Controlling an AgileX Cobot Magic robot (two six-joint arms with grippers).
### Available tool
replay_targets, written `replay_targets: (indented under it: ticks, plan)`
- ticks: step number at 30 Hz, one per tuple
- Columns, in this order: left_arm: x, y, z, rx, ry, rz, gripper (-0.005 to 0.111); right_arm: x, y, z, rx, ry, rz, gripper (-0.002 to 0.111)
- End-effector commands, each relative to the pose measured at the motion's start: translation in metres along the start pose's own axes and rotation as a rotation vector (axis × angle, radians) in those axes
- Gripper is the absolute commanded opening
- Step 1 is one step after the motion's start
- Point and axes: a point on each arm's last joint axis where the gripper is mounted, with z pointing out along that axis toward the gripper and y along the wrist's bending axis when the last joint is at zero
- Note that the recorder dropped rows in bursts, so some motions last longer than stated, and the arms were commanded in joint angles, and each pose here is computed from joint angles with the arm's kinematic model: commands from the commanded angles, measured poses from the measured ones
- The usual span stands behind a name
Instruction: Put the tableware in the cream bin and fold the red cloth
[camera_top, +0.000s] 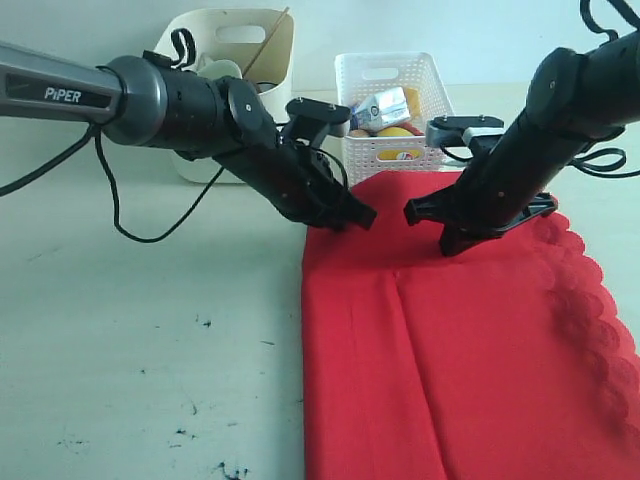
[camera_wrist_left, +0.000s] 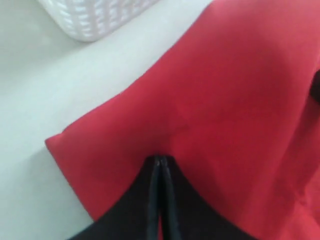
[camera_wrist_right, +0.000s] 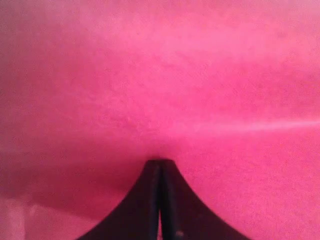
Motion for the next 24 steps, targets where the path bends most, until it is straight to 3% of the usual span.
replay_targets:
  ticks: [1,12,16,24]
  plan:
    - [-0.011,-0.007,-0.018,-0.007,-0.051,0.026,0.0,0.001,-0.005,0.012,0.034,0.003,0.006,0.0]
    - [-0.007,-0.05,-0.003,0.022,-0.061,0.231,0.0,0.002,-0.01,0.016,0.075,0.014,0.019,0.0]
    - [-0.004,-0.04,0.012,-0.019,-0.084,0.213,0.0,0.005,-0.009,0.016,0.07,0.049,0.025,0.0]
    - [0.006,-0.004,0.035,-0.091,-0.094,0.109,0.0,0.019,-0.013,0.02,0.096,0.123,-0.012,0.0]
